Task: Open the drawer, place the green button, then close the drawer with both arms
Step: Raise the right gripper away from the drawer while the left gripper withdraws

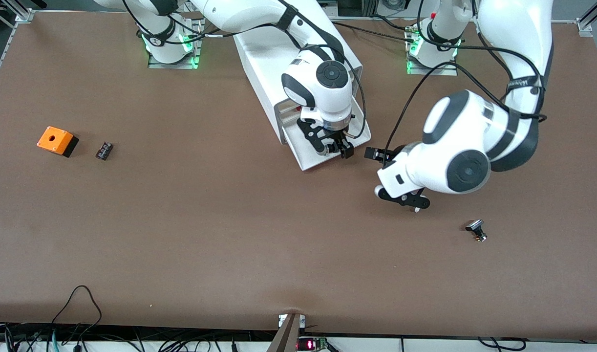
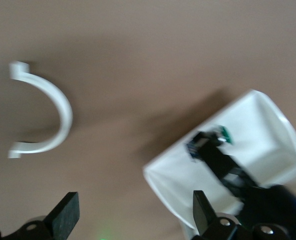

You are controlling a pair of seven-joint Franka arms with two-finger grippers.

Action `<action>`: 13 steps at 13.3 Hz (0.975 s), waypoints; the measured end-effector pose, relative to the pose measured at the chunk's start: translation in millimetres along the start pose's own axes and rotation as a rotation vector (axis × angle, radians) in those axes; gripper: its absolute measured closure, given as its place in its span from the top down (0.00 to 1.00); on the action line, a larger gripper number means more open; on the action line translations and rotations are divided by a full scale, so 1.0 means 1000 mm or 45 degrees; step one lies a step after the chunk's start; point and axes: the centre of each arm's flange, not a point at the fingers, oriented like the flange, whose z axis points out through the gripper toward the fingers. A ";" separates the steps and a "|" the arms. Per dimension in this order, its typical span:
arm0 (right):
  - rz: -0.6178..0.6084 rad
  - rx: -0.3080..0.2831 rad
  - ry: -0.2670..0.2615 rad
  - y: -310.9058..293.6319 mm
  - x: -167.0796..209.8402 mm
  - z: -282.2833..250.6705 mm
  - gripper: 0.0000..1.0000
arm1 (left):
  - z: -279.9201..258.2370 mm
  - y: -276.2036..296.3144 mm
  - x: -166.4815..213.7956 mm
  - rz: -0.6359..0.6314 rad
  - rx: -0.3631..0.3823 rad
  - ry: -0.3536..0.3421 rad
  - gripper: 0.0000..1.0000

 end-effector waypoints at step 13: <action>-0.732 -0.064 -0.030 -0.036 0.288 -0.174 1.00 | 0.015 0.003 0.035 -0.687 0.047 0.253 0.94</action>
